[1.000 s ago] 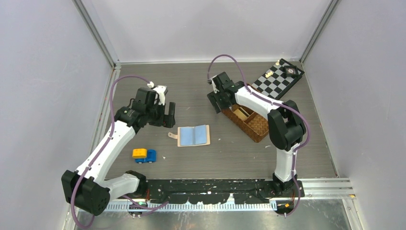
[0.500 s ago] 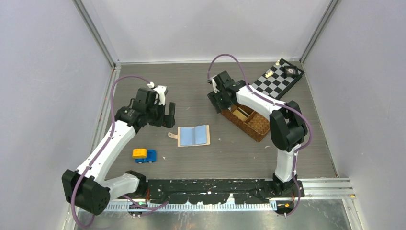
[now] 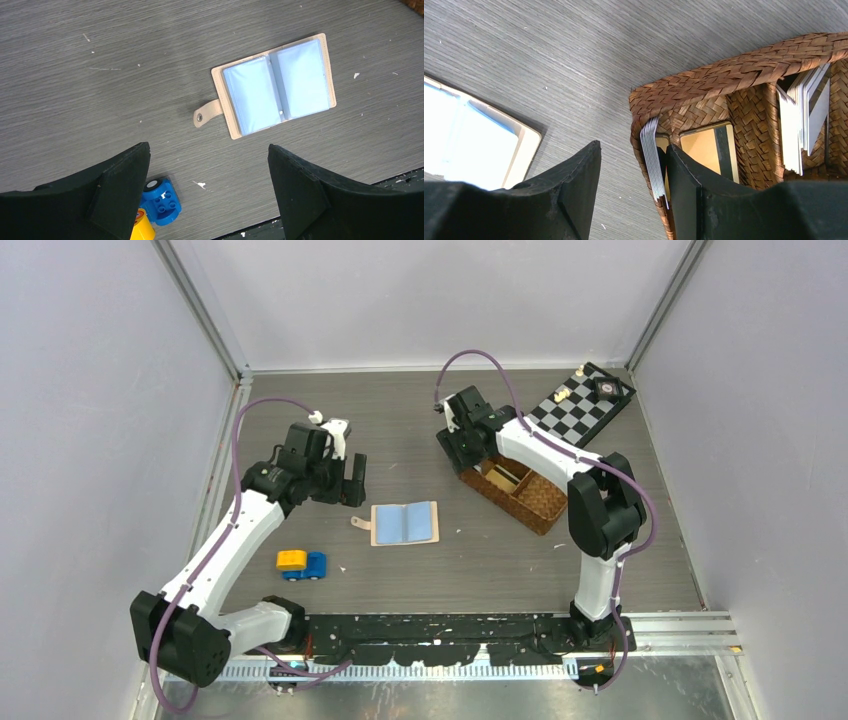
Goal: Put the credit cards into the card holder
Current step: Pick up the credit card from the storage box.
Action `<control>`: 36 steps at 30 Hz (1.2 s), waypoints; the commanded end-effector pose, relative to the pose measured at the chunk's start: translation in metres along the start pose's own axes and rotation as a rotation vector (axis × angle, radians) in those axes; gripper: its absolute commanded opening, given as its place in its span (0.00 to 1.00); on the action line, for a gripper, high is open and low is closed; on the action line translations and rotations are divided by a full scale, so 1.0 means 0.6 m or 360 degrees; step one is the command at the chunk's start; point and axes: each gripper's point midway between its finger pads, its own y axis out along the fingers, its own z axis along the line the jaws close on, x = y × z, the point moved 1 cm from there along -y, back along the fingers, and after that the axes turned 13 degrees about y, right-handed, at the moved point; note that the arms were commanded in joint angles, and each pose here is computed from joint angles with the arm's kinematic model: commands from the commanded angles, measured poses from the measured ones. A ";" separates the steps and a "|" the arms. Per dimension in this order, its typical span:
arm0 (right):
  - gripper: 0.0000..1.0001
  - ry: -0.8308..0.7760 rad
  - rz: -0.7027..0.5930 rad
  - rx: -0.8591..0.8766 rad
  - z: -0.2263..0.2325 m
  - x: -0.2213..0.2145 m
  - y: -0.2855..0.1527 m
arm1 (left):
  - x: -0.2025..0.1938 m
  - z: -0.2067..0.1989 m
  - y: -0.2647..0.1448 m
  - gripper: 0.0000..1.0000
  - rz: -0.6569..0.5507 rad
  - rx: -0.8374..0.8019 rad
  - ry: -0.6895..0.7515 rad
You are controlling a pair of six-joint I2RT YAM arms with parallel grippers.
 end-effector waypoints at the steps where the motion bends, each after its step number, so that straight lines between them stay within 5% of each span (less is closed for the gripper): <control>1: 0.54 0.0011 -0.0122 0.0080 0.021 0.039 -0.046 | 0.011 0.007 0.002 0.90 -0.0047 0.0023 0.0008; 36: 0.33 0.0027 -0.0199 0.0060 0.017 0.055 -0.075 | 0.008 0.008 0.005 0.90 -0.0030 0.0025 0.0010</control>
